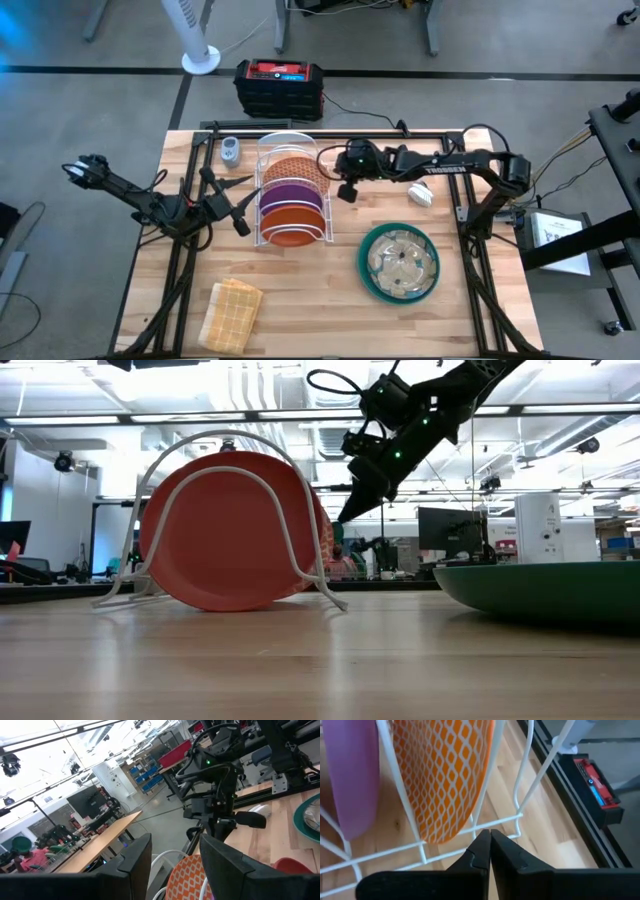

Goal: Sort dishes
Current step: Put the orange/white plate into the dish rack

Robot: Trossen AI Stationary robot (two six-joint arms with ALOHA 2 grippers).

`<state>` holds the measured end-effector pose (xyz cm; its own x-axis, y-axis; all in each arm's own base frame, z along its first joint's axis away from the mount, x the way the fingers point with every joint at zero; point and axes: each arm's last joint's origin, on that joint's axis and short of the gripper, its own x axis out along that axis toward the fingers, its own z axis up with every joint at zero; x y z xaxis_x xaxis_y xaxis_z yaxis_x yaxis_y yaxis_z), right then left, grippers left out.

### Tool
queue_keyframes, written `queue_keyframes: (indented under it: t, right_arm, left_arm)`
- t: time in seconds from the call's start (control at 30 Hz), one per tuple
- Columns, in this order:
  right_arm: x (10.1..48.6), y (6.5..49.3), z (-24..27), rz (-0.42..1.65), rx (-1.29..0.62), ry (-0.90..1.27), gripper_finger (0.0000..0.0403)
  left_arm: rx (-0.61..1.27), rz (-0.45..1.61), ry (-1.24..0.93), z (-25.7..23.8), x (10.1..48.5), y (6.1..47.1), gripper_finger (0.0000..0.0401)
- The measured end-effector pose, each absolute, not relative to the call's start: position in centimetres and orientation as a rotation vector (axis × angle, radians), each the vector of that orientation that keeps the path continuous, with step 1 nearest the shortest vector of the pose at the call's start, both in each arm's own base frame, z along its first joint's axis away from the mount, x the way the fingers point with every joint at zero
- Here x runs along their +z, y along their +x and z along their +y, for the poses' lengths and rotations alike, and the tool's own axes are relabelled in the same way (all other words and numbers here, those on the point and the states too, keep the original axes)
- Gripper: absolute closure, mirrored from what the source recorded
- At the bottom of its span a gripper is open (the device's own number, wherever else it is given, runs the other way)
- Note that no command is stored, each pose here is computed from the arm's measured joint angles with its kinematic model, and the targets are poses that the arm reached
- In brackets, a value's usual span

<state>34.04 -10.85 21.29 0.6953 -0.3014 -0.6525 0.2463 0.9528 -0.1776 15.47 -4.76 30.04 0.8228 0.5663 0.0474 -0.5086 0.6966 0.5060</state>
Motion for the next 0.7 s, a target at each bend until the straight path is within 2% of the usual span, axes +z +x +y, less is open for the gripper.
queue_keyframes:
  t: [0.23,0.7]
  right_arm:
    - [20.1,34.7,-11.0,0.747,-0.305,-0.077,0.0402]
    - [20.4,35.2,-11.0,0.677,-0.264,-0.062,0.0403]
  left_arm:
    - [0.601,0.115,0.529,-4.8,30.0,15.5,0.0246]
    - [0.602,0.117,0.531,-4.7,30.0,15.5,0.0246]
